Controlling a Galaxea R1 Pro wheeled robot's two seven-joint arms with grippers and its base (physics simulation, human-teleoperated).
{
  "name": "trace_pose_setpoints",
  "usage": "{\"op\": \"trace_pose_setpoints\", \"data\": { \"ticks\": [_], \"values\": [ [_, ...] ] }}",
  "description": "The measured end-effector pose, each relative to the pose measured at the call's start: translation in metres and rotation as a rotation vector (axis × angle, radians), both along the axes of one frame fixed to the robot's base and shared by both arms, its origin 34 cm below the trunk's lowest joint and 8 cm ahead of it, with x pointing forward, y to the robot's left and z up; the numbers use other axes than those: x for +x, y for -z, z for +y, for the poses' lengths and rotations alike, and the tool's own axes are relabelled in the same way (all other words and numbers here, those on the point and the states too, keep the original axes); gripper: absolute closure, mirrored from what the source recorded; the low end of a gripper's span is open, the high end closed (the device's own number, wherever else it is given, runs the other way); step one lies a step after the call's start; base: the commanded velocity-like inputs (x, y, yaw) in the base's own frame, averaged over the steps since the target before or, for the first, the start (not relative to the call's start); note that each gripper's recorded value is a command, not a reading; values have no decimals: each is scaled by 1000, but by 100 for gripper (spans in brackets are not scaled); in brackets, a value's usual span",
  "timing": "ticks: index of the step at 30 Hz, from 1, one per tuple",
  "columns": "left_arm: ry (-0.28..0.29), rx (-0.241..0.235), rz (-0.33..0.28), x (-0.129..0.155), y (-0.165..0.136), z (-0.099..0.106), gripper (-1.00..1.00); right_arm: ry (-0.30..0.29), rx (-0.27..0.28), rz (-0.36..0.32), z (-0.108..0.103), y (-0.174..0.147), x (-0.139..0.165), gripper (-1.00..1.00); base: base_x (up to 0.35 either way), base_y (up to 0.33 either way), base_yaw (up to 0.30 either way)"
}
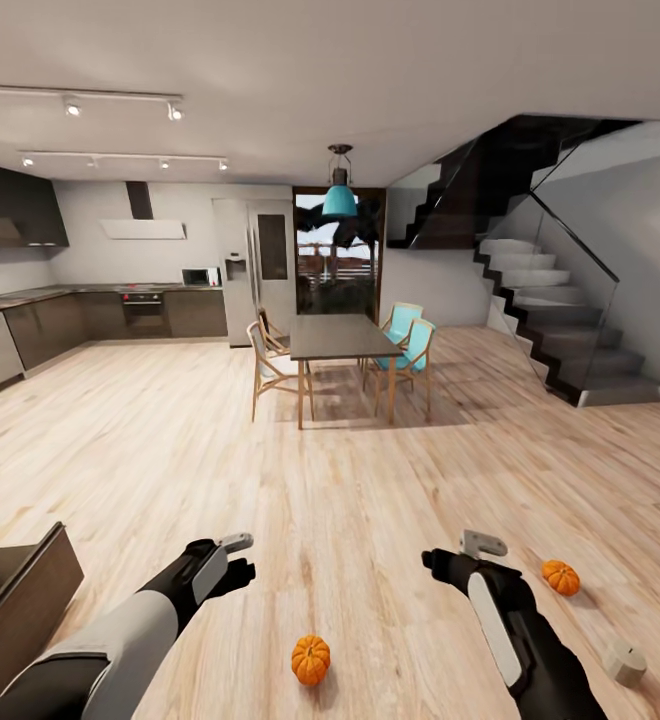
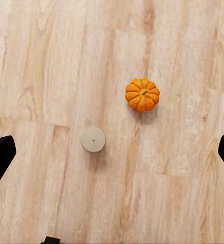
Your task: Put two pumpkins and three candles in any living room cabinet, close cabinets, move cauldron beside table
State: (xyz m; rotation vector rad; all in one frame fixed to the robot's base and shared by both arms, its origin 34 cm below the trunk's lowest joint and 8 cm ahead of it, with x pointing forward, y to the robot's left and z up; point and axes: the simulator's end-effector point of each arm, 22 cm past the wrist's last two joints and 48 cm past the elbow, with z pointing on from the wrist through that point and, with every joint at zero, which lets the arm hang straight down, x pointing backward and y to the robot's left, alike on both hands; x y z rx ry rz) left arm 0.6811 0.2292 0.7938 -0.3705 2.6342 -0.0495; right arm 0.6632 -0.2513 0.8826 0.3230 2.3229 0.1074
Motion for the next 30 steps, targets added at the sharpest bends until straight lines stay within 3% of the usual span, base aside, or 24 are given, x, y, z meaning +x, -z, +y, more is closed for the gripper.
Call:
{"op": "trace_pose_setpoints", "data": {
  "ticks": [30],
  "values": [
    [-1, 2, 45, -14, 55, -1, -100, -10, 2, -14, 4, 29, -3, -100, 0, 0, 0]
  ]
}}
